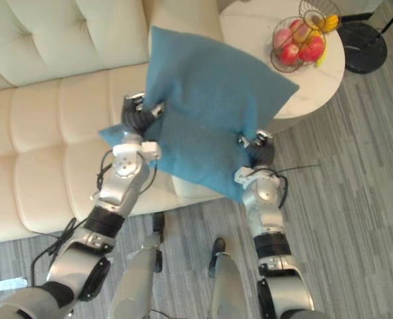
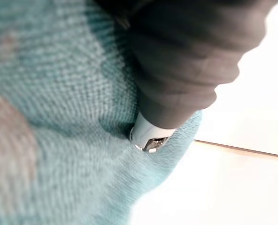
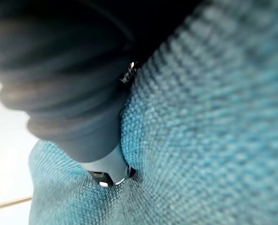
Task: Pick up cushions and gather them together orderly.
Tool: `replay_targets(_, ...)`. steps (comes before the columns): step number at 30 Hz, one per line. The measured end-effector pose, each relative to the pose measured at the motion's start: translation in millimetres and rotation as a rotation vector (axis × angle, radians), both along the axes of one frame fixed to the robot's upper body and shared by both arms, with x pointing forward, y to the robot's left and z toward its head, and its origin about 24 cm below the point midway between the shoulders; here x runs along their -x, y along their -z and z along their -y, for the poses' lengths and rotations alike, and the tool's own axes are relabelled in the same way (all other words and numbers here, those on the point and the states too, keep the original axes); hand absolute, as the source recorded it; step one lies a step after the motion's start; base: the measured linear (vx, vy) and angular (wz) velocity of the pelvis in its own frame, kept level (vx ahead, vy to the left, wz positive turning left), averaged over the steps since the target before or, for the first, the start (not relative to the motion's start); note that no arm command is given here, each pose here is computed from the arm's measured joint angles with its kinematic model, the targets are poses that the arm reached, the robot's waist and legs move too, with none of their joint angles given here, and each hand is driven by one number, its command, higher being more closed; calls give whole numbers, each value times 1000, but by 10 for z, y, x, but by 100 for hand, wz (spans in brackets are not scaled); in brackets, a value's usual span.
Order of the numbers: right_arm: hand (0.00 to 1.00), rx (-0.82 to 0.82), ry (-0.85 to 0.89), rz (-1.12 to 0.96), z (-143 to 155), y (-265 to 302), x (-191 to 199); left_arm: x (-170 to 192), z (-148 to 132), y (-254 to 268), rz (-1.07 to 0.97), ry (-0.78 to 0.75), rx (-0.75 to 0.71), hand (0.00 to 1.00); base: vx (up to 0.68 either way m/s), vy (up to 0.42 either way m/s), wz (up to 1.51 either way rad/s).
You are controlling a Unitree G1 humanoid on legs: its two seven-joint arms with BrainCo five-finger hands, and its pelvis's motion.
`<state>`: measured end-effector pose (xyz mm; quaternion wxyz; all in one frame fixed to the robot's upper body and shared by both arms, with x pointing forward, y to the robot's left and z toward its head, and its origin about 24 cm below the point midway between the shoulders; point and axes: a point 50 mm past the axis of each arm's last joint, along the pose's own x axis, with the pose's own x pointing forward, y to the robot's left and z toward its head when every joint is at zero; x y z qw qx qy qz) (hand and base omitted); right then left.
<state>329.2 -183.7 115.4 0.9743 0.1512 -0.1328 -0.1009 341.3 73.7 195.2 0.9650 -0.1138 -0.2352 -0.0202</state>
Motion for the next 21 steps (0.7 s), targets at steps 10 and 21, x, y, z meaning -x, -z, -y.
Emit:
replay_targets(10,100,-86,7,109,-130,14,524,570,-81,333,-5,46,252,100,14,13,-5)
replay_targets(21,100,63,63,66,-160,180,1052,1065,-156,896,-192,74,318,100,61,4,-10)
